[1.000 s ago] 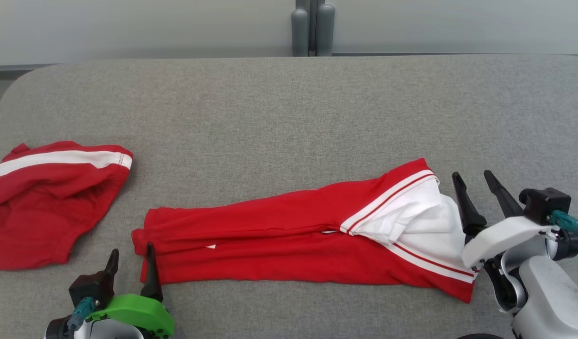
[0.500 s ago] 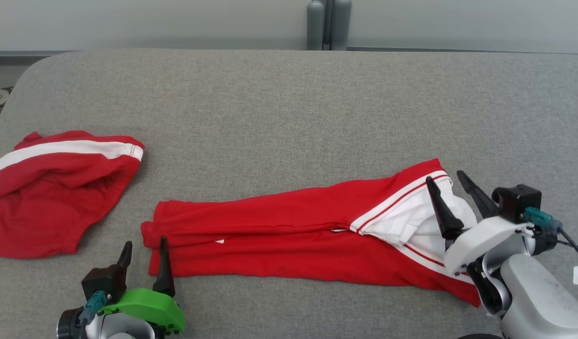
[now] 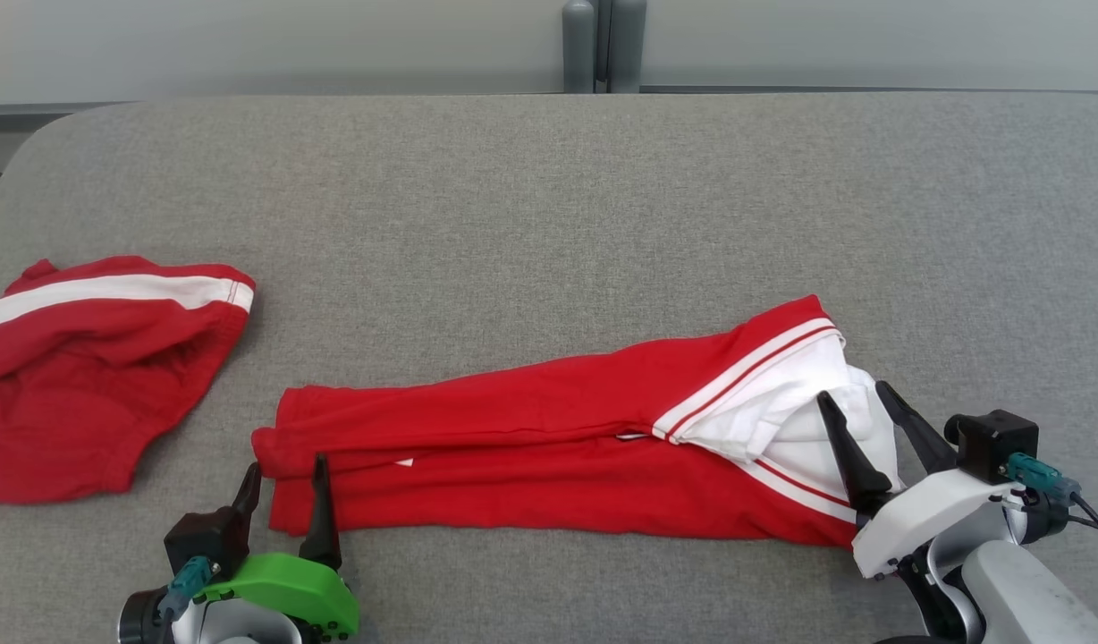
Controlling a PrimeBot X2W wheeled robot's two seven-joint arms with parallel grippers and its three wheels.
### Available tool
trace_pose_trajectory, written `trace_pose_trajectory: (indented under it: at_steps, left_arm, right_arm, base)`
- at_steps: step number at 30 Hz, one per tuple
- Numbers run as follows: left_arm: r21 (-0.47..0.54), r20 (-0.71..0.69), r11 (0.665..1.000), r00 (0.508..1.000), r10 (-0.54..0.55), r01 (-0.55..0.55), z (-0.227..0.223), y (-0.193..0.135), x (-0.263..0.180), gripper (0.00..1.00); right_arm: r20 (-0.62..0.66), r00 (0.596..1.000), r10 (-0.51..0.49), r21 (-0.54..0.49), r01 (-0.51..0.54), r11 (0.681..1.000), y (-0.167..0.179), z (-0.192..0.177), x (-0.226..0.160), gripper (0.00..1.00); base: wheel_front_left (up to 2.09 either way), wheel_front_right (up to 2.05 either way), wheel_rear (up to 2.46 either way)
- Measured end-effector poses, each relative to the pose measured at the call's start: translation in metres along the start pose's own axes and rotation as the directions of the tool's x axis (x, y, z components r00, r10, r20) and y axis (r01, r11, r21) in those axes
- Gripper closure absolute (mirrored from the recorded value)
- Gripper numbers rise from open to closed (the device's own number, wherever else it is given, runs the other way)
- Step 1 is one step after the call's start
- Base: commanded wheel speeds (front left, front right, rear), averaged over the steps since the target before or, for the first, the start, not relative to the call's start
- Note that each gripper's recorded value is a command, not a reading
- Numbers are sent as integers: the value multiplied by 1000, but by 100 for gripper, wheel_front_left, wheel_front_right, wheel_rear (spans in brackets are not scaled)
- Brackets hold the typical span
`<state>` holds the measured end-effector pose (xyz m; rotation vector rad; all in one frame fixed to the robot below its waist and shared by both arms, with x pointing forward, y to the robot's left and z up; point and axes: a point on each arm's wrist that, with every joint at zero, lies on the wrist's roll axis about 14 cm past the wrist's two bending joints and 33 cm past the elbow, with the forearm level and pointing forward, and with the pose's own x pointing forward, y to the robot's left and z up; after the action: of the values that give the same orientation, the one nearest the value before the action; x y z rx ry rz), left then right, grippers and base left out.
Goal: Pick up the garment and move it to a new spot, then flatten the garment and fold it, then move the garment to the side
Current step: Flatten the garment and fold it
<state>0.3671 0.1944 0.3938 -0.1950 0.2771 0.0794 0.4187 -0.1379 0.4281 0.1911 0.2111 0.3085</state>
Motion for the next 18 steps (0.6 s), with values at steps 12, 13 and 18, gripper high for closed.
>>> trace_pose_trajectory:
  at_steps: [12,13,18]
  left_arm:
    - [-5,-1,1000,1000,20,-20,-1,7,-3,0]
    - [-5,-1,1000,1000,21,-21,-1,7,-3,0]
    - [-7,-7,1000,1000,14,-14,-3,4,-2,0]
  right_arm:
    - [-8,1000,24,-20,-24,1000,8,-3,6,100]
    - [-8,1000,23,-20,-23,1000,8,-2,5,100]
    - [-2,1000,19,-21,-19,1000,7,-1,2,100]
  base:
    - [0,0,0]
    - [0,0,0]
    - [0,0,0]
